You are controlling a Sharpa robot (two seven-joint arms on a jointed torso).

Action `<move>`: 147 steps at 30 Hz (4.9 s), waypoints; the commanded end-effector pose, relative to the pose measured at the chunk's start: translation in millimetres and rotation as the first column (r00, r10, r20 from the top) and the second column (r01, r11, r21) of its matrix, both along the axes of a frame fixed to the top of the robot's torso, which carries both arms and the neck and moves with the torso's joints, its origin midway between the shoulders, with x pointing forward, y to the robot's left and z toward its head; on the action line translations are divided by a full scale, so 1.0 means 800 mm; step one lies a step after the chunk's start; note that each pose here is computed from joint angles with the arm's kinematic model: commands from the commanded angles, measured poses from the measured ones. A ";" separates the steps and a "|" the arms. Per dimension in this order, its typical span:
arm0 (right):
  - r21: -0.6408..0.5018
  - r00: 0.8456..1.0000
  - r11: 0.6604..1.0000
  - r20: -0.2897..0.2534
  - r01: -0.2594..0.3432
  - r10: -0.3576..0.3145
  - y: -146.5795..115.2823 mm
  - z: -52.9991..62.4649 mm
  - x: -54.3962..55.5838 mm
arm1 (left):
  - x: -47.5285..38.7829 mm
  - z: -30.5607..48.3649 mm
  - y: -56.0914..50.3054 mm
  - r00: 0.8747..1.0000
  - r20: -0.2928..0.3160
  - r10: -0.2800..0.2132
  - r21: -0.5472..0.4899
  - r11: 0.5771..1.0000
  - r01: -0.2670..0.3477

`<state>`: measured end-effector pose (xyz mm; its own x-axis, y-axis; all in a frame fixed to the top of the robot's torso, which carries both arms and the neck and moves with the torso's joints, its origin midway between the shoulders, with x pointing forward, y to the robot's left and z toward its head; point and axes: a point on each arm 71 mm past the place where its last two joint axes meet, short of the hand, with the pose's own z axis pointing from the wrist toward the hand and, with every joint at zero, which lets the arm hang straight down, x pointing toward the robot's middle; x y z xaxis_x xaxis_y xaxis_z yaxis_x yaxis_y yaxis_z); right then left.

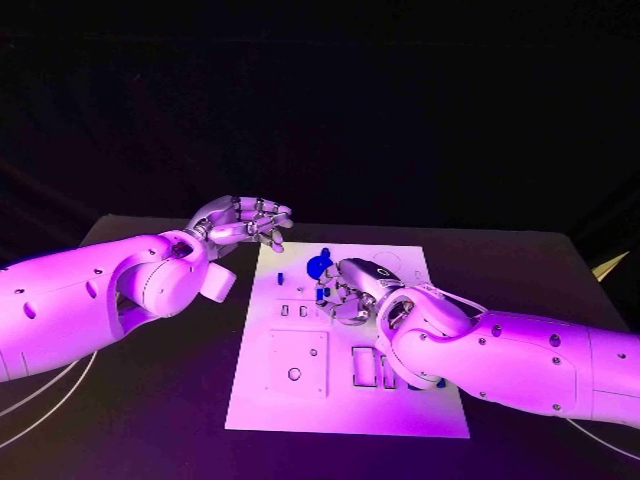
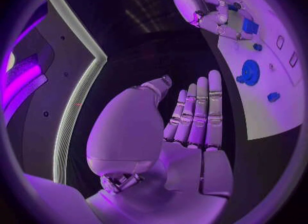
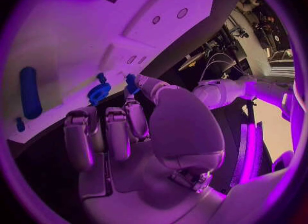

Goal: Assemble the parts on the task board

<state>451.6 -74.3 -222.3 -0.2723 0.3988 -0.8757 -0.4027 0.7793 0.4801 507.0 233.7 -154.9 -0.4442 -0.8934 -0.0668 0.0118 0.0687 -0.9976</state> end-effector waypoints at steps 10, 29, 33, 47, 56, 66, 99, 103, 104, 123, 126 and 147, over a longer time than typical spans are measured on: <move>-0.034 1.000 0.999 0.013 -0.021 0.021 0.018 -0.013 -0.002 | 0.000 -0.0001 -0.008 1.000 -0.031 -0.004 -0.054 0.999 0.002; -0.079 0.999 0.996 -0.001 -0.035 0.035 0.027 -0.030 -0.003 | -0.002 0.0007 -0.007 1.000 -0.014 -0.021 -0.031 0.999 0.021; -0.089 0.999 0.995 -0.008 -0.032 0.032 0.026 -0.033 -0.002 | -0.002 0.0009 -0.008 1.000 -0.011 -0.026 -0.027 0.999 0.025; -0.093 1.000 0.995 -0.010 -0.027 0.026 0.025 -0.037 -0.002 | -0.002 0.0007 -0.011 0.999 -0.009 -0.036 -0.025 0.999 0.035; -0.094 1.000 0.995 -0.010 -0.027 0.027 0.024 -0.038 -0.001 | -0.002 0.0005 -0.009 0.999 -0.010 -0.033 -0.023 0.999 0.033; -0.097 0.999 0.995 -0.013 -0.035 0.034 0.025 -0.038 -0.002 | -0.002 0.0003 -0.008 0.999 -0.012 -0.033 -0.022 0.999 0.032; -0.036 0.999 0.999 0.023 -0.030 0.031 0.022 -0.030 -0.008 | -0.002 -0.0009 -0.005 0.999 -0.019 -0.036 -0.014 0.999 0.036; 0.031 0.998 0.999 0.053 -0.025 0.023 0.010 -0.021 -0.014 | 0.000 -0.0014 -0.003 0.999 -0.007 -0.031 0.009 0.999 0.031; 0.054 0.998 0.998 0.060 -0.026 0.023 0.006 -0.017 -0.015 | 0.000 -0.0017 -0.002 1.000 -0.004 -0.028 0.018 0.999 0.028; 0.304 0.989 0.952 -0.148 0.042 0.003 -0.092 0.054 0.006 | -0.002 -0.0310 -0.010 0.985 -0.139 -0.102 0.426 0.892 0.153; 0.328 0.981 0.943 -0.192 0.066 -0.002 -0.110 0.061 0.012 | -0.005 -0.0374 -0.016 0.974 -0.186 -0.129 0.518 0.830 0.209; 0.381 0.962 0.907 -0.263 0.176 -0.076 -0.172 0.069 0.030 | -0.003 -0.0557 -0.059 0.942 -0.317 -0.108 0.740 0.594 0.316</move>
